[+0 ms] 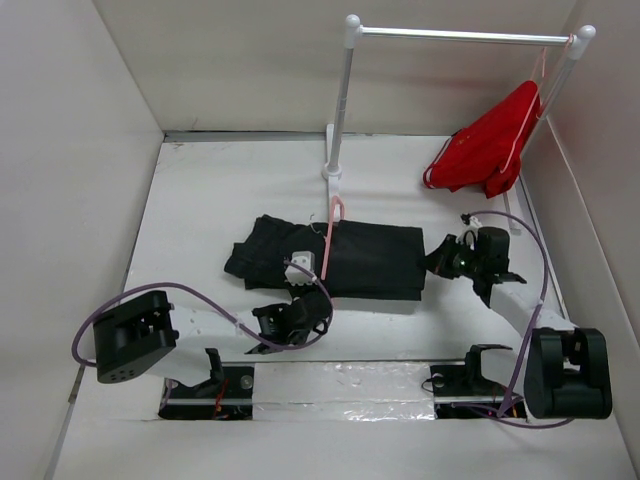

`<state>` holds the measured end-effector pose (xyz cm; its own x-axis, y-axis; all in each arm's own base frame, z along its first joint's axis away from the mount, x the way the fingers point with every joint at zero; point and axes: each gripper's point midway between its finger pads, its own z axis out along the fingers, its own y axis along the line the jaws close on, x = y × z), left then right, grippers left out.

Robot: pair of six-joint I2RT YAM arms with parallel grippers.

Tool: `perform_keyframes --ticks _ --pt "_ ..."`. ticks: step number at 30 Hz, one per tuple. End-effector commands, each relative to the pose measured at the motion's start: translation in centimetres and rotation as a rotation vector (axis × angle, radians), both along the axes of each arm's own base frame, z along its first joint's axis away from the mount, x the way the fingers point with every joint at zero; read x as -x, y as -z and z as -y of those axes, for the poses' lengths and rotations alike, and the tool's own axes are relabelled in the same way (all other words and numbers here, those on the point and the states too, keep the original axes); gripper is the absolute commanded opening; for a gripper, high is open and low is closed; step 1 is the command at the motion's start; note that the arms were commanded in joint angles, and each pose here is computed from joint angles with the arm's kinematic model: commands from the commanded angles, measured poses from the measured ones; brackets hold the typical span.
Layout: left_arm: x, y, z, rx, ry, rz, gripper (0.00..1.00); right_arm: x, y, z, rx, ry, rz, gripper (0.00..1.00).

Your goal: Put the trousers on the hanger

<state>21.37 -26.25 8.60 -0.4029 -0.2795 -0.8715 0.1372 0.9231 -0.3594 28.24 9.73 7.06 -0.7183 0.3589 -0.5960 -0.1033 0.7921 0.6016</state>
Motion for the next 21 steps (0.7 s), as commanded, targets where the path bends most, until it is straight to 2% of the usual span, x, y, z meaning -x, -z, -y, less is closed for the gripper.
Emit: perform_keyframes --ticks 1,5,9,10,12,13,16,19,20,21 --pt "-1.2 -0.7 -2.8 -0.087 -0.138 0.052 0.00 -3.2 -3.3 3.7 0.083 0.150 0.144 0.00" --pt "-0.6 -0.2 -2.2 -0.026 -0.092 0.029 0.00 -3.4 -4.3 5.8 0.102 0.219 0.168 0.00" --pt "-0.3 -1.1 -0.8 0.016 -0.051 0.043 0.00 -3.5 -4.5 5.3 0.080 0.188 0.173 0.00" --pt "-0.1 -1.1 -0.3 0.014 -0.041 0.045 0.00 -3.4 -4.2 4.9 0.073 0.164 0.159 0.14" --pt "0.1 -1.9 0.5 0.032 -0.032 0.060 0.00 -3.5 -3.9 4.4 0.078 0.125 0.147 0.33" --pt "0.3 -2.0 1.1 0.035 -0.019 0.064 0.00 -3.4 -3.9 4.1 0.081 0.116 0.144 0.53" --pt "1.0 -2.8 2.8 0.055 0.020 0.076 0.00 -3.2 -5.5 3.6 0.111 0.117 0.177 0.73" --pt "1.4 -3.4 3.6 0.063 0.023 0.093 0.00 -2.8 -8.5 2.1 0.122 0.111 0.241 0.73" --pt "1.7 -3.5 3.8 0.062 0.025 0.097 0.00 -2.4 -9.3 0.3 0.108 0.065 0.265 0.67" --pt "1.6 -3.7 3.9 0.072 0.021 0.099 0.00 -1.9 -10.4 -1.1 0.065 0.051 0.286 0.56"
